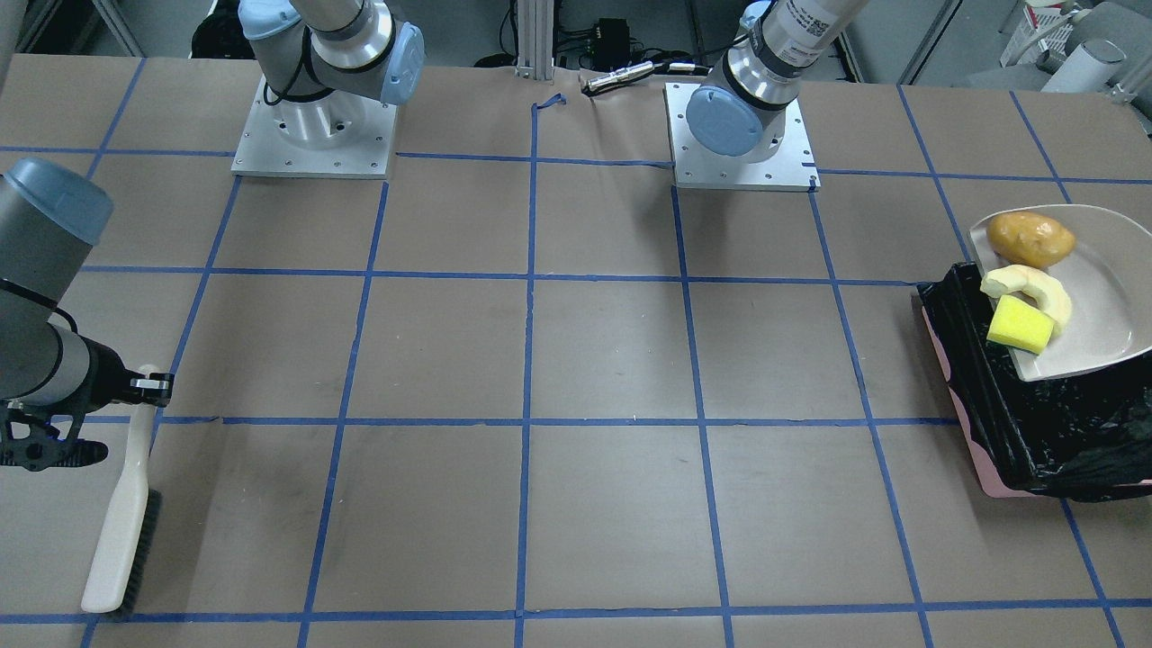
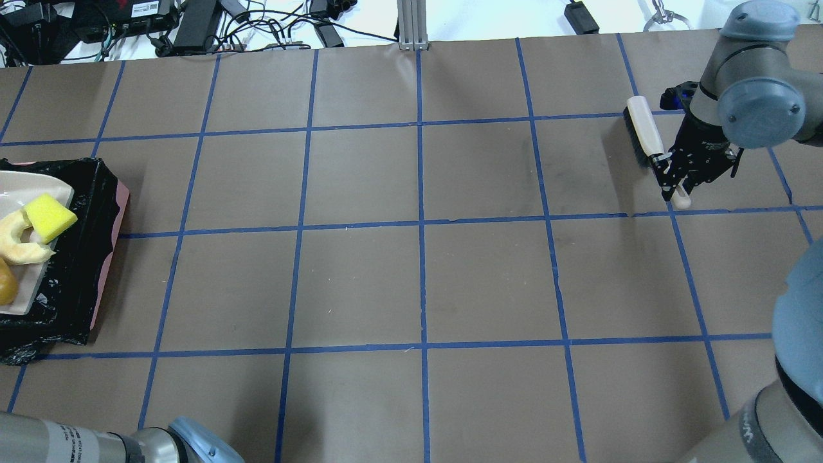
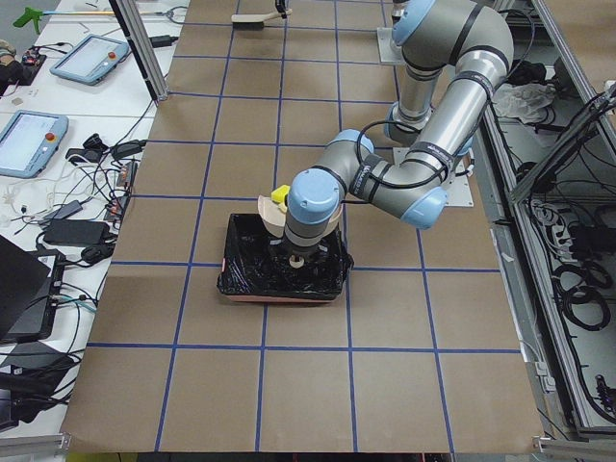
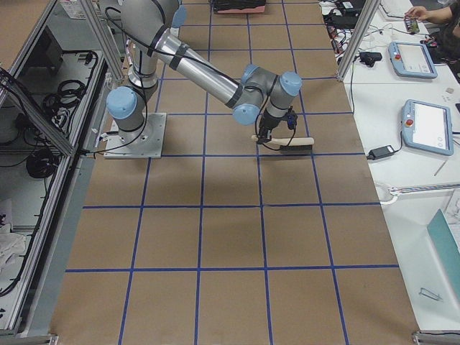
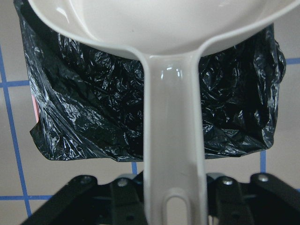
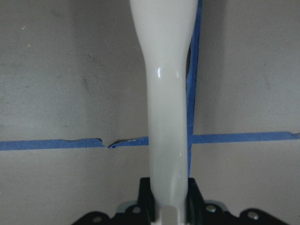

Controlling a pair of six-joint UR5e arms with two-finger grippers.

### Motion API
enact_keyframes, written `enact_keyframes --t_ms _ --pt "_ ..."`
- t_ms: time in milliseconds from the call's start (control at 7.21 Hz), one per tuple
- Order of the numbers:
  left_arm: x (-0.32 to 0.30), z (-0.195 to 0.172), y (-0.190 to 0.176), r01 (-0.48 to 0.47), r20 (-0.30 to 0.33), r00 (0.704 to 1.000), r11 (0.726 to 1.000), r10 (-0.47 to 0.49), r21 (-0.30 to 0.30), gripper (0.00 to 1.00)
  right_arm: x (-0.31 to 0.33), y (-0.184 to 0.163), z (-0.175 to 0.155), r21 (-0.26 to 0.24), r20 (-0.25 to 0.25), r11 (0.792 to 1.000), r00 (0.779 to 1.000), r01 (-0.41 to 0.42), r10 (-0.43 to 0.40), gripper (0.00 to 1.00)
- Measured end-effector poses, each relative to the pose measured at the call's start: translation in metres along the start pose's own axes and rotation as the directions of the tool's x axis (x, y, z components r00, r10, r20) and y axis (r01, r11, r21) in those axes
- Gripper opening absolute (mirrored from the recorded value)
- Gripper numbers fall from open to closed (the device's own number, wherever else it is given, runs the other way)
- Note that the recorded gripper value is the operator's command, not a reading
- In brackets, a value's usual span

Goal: Sweep and dump trash into bin
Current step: 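Tilt the dustpan with the left gripper to dump items into the bin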

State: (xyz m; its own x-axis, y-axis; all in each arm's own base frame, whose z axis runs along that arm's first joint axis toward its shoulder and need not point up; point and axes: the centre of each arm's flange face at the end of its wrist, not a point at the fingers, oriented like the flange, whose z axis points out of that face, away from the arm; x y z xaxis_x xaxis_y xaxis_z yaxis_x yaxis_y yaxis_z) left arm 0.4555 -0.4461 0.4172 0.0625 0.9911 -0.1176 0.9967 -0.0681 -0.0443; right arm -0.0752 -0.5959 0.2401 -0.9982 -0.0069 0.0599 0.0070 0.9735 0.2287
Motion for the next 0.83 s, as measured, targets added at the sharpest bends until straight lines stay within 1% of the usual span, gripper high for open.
enact_keyframes --t_ms 139,278,555,833 --pt "0.002 0.001 0.008 0.003 0.005 1.000 1.000 -0.003 -0.022 0.00 0.000 0.000 0.000 -0.001 0.001 1.000 1.000 0.002 -0.002 0.00" --pt "0.003 0.004 0.016 0.010 0.009 1.000 0.999 -0.009 -0.043 0.00 0.000 0.000 0.001 -0.002 0.001 1.000 1.000 0.002 -0.002 0.25" --pt "0.004 0.008 0.035 0.028 0.033 0.999 0.995 -0.024 -0.101 0.00 0.000 0.000 0.001 -0.004 0.002 1.000 1.000 0.003 -0.003 0.28" --pt "0.004 0.011 0.052 0.042 0.031 0.999 0.989 -0.038 -0.143 0.00 0.000 0.000 0.002 -0.007 0.003 1.000 1.000 0.003 -0.003 0.37"
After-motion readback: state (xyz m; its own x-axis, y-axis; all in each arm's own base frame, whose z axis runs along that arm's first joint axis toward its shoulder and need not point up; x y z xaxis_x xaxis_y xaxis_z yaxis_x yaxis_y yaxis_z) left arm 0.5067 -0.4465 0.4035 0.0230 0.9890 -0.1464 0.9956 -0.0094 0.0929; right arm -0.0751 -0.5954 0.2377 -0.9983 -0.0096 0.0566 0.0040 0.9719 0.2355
